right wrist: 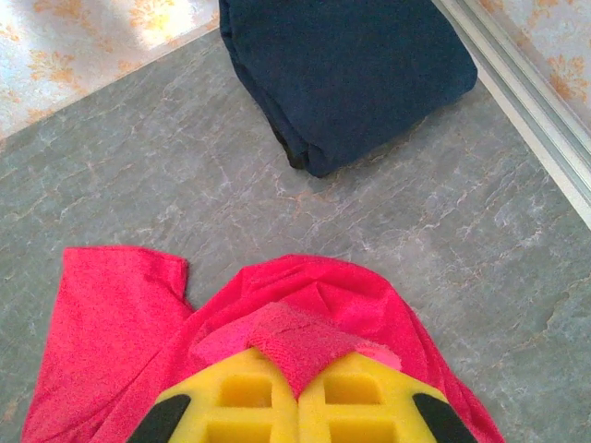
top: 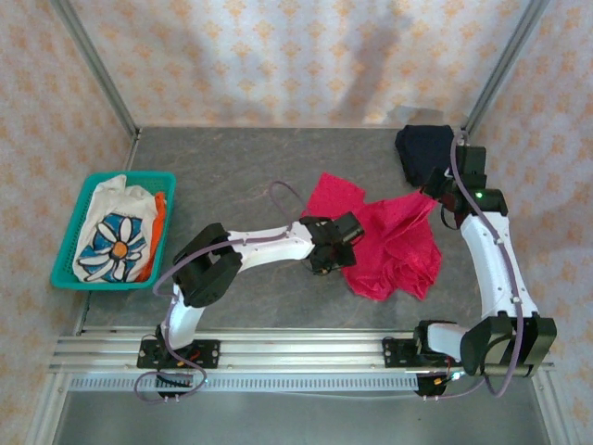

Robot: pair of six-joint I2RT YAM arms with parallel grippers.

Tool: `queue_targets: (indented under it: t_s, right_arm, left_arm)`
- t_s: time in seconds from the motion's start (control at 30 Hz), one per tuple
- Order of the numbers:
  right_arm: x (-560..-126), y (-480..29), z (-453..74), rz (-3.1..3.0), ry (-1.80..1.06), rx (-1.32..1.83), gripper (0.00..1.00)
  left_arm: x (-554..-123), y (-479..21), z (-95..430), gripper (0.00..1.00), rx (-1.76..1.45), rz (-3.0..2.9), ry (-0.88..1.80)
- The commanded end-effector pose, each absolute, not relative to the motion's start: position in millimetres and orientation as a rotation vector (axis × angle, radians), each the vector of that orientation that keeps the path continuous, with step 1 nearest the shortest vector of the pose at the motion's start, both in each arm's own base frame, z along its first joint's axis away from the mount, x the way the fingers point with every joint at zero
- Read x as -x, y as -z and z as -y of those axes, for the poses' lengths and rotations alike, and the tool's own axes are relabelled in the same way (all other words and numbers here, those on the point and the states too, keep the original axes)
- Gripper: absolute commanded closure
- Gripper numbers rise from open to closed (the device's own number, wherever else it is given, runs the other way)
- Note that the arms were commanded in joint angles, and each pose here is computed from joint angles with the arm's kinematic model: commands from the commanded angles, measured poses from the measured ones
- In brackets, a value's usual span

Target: Fold and stack the t-shirts

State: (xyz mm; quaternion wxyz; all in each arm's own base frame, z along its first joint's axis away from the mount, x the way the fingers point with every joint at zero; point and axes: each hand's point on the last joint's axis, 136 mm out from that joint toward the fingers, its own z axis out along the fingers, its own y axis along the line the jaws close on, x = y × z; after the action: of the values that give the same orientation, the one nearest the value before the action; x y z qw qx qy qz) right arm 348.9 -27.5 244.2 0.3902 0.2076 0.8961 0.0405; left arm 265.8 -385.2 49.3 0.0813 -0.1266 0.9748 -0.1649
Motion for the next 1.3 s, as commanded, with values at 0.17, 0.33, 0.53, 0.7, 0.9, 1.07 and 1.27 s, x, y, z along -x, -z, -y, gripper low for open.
queue_targets:
  t_s: [0.17,0.33,0.53,0.7,0.9,1.07,1.27]
  right_arm:
    - [-351,-249,24,-2.249,-0.147,-0.51,1.0]
    - [-352,-254,24,-2.241,-0.145,-0.506,1.0]
    - [-350,-249,20,-2.251,-0.178,-0.511,1.0]
    - [-343,-253,6,-2.235,-0.282,-0.489,1.0]
    - [-334,-258,-20,-2.27,-0.415,-0.377,1.0]
    - [-325,-253,-7,-2.277,-0.303,-0.418,1.0]
    - [-327,-238,-5,-2.31,-0.29,-0.444,1.0]
  left_arm:
    - [-266,-39,408,0.41,0.505,-2.94,0.609]
    - [-262,-24,398,0.42,0.557,-2.964,0.553]
    - [-284,-23,399,0.9,0.599,-2.925,0.637]
    - [-316,-38,339,1.0,0.586,-2.848,0.44]
    - [-338,-46,232,1.0,0.542,-2.835,0.129]
    - [-334,-42,148,1.0,0.629,-2.856,0.004]
    - [-339,-48,89,0.97,0.733,-2.802,-0.122]
